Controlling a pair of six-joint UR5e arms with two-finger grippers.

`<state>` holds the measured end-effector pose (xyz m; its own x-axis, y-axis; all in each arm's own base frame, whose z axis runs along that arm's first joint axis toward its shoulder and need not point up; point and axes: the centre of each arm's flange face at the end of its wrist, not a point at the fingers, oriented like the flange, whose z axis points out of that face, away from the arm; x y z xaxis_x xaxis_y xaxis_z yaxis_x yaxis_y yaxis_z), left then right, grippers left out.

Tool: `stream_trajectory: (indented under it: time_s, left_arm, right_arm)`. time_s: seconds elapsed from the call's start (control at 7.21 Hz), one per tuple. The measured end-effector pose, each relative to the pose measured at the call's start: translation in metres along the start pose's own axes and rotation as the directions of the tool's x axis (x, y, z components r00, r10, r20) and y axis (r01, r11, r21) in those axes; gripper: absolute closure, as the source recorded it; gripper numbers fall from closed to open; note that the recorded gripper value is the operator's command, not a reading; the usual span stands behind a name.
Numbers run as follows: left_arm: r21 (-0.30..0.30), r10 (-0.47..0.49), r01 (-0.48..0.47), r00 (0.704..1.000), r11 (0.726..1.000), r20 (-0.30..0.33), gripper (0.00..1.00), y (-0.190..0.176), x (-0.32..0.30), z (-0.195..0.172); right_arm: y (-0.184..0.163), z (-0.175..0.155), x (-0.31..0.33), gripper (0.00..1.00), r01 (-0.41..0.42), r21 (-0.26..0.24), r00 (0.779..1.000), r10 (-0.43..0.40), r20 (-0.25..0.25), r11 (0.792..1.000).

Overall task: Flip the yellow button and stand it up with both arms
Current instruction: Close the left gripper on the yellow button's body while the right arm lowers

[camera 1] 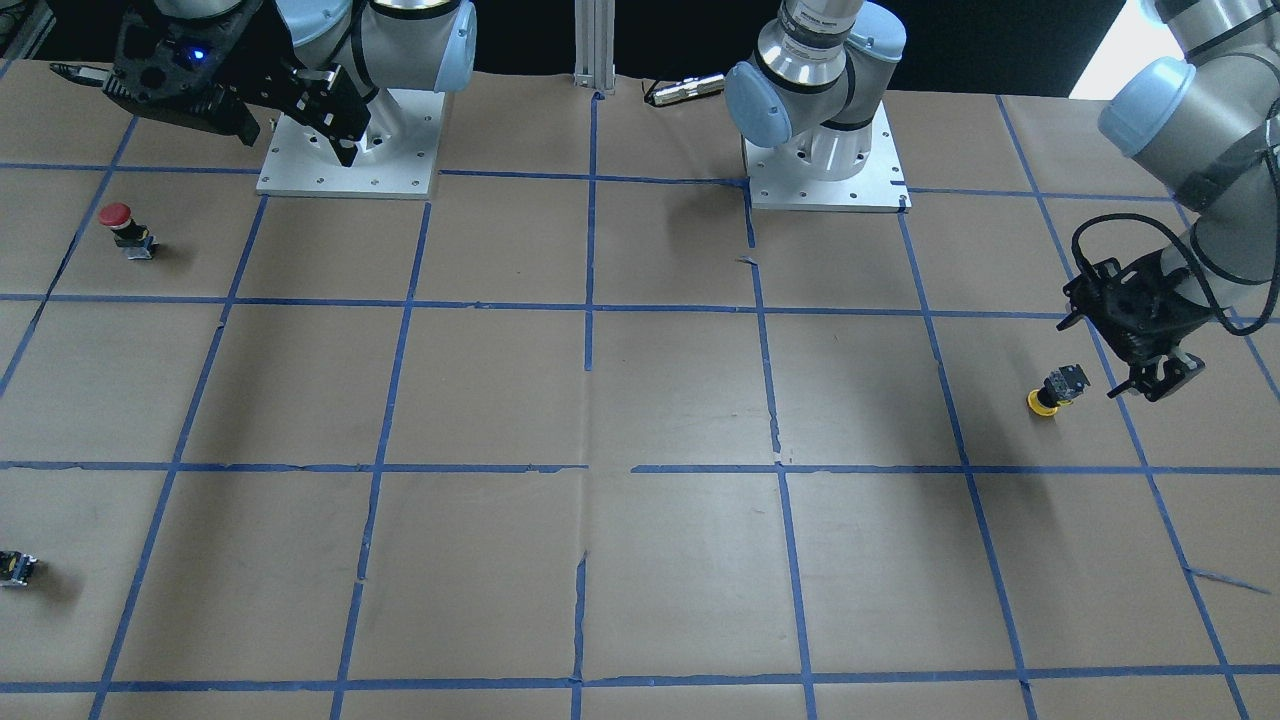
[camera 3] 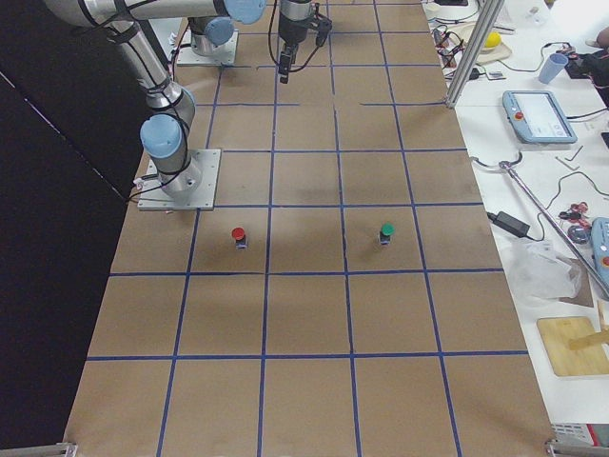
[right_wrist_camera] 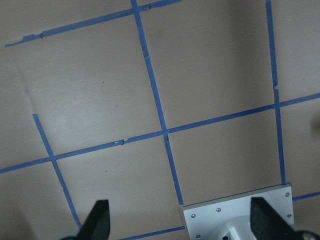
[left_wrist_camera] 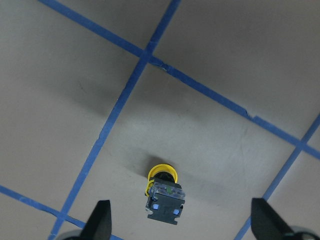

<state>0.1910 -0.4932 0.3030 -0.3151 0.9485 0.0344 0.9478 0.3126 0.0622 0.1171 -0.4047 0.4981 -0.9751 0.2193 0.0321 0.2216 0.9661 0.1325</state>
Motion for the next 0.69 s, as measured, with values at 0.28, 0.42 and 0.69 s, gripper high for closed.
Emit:
stream_trajectory:
  time_s: [0.28,0.42,0.69]
  left_arm:
    - [-0.021,0.174,-0.174,0.984,0.985,0.036,0.04,0.020,-0.008,0.034]
    - [-0.023,0.232,-0.232,0.972,0.973,0.029,0.04,0.027,-0.009,0.046]
    - [-0.001,0.308,-0.308,0.951,0.951,-0.011,0.04,0.032,-0.002,0.061]
  right_arm:
    - [-0.001,0.000,0.000,0.00,0.000,0.001,1.000,0.000,-0.002,1.000]
    - [-0.002,0.000,0.001,0.00,-0.003,0.003,1.000,0.003,-0.001,1.000]
    - [-0.006,-0.002,0.009,0.00,-0.025,0.009,1.000,0.025,0.002,1.000]
